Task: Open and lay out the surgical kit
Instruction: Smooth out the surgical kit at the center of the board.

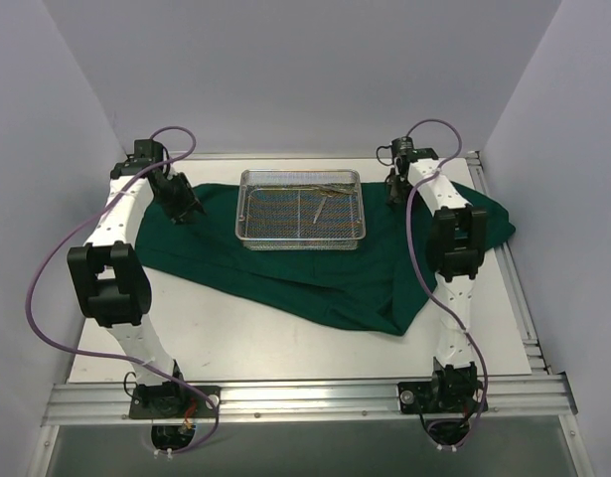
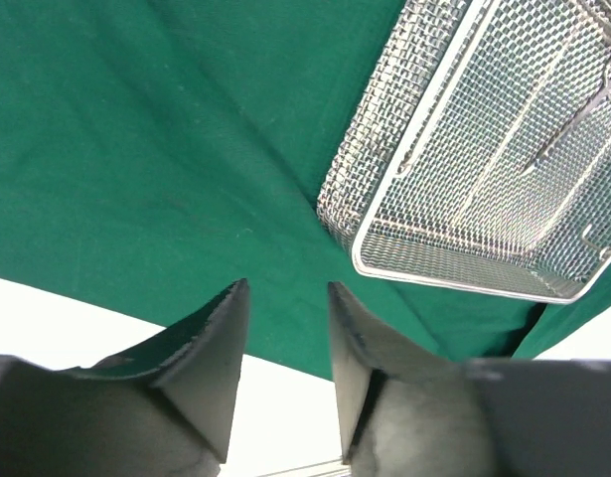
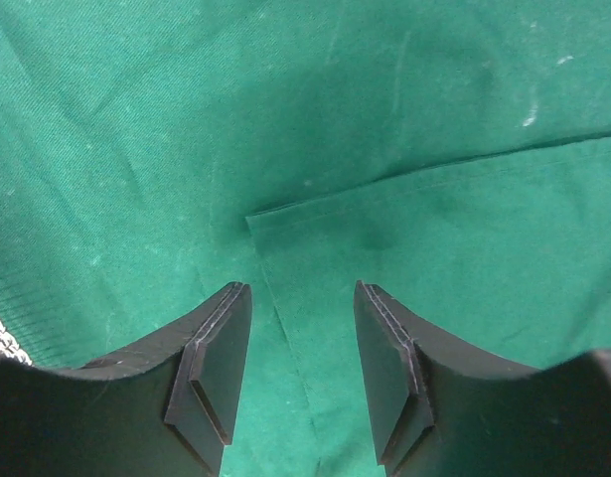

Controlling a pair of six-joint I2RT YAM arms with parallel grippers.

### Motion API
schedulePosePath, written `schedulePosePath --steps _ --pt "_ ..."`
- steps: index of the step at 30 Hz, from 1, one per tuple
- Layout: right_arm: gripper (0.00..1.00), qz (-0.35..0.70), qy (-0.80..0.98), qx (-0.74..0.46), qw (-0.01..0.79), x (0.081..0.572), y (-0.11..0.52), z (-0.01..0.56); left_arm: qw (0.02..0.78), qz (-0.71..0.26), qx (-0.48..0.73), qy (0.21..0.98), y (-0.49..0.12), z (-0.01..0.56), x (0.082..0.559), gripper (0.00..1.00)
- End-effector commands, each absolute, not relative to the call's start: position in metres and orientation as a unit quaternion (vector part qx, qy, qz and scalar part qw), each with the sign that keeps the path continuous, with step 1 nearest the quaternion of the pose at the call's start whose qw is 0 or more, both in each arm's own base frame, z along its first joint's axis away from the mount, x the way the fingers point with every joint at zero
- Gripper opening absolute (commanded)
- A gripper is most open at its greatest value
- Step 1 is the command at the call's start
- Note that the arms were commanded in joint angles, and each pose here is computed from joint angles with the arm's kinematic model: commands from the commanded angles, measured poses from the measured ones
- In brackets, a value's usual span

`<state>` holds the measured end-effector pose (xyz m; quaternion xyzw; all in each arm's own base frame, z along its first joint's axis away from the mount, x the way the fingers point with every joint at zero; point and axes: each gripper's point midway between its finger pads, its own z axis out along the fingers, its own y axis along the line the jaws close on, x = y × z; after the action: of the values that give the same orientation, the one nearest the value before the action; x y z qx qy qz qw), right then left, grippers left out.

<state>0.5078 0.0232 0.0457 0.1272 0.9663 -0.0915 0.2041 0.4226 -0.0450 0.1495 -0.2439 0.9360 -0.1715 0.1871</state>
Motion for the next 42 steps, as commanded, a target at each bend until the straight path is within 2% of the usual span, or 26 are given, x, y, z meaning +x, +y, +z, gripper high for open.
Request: schedulePosePath --steps 1,9,13,16,17,20,24,27,28,32,38,40,41,42 --pt "0.46 -0.110 0.968 0.130 0.185 0.499 0.022 0.035 0.215 -0.195 -0.220 0.931 -0.051 0.174 0.422 0.47" --pt "0.45 -0.113 0.970 0.125 0.173 0.499 0.021 0.014 0.212 -0.204 -0.212 0.932 -0.054 0.174 0.419 0.52" --pt "0.38 -0.122 0.968 0.140 0.171 0.499 0.016 0.013 0.217 -0.200 -0.211 0.932 -0.052 0.177 0.420 0.52" --pt "0.25 -0.129 0.965 0.152 0.171 0.496 0.009 0.016 0.214 -0.203 -0.211 0.932 -0.053 0.176 0.421 0.52" --pt "0.14 -0.130 0.964 0.156 0.172 0.496 0.008 0.018 0.213 -0.203 -0.211 0.932 -0.053 0.175 0.421 0.52" --pt "0.00 -0.135 0.962 0.164 0.170 0.492 0.002 0.028 0.210 -0.204 -0.210 0.933 -0.054 0.175 0.422 0.51" --pt "0.00 -0.153 0.957 0.183 0.166 0.475 -0.016 0.053 0.209 -0.193 -0.212 0.935 -0.048 0.176 0.419 0.50" --pt "0.00 -0.166 0.951 0.224 0.136 0.429 -0.044 0.066 0.222 -0.171 -0.204 0.938 -0.040 0.181 0.415 0.50" --pt "0.00 -0.174 0.951 0.233 0.105 0.402 -0.050 0.057 0.223 -0.165 -0.201 0.940 -0.037 0.181 0.412 0.50" --pt "0.00 -0.201 0.908 0.360 0.073 0.315 -0.119 0.087 0.229 -0.156 -0.208 0.938 -0.028 0.182 0.406 0.51" --pt "0.00 -0.281 0.849 0.448 0.010 0.194 -0.160 0.094 0.216 -0.167 -0.248 0.930 -0.004 0.164 0.398 0.50" --pt "0.00 -0.284 0.826 0.487 0.012 0.173 -0.168 0.098 0.214 -0.165 -0.257 0.928 0.004 0.162 0.396 0.50" --pt "0.01 -0.276 0.822 0.498 0.037 0.173 -0.168 0.108 0.215 -0.161 -0.266 0.926 0.012 0.162 0.394 0.50" --pt "0.09 -0.267 0.821 0.503 0.048 0.175 -0.168 0.113 0.213 -0.159 -0.269 0.926 0.015 0.161 0.392 0.50"
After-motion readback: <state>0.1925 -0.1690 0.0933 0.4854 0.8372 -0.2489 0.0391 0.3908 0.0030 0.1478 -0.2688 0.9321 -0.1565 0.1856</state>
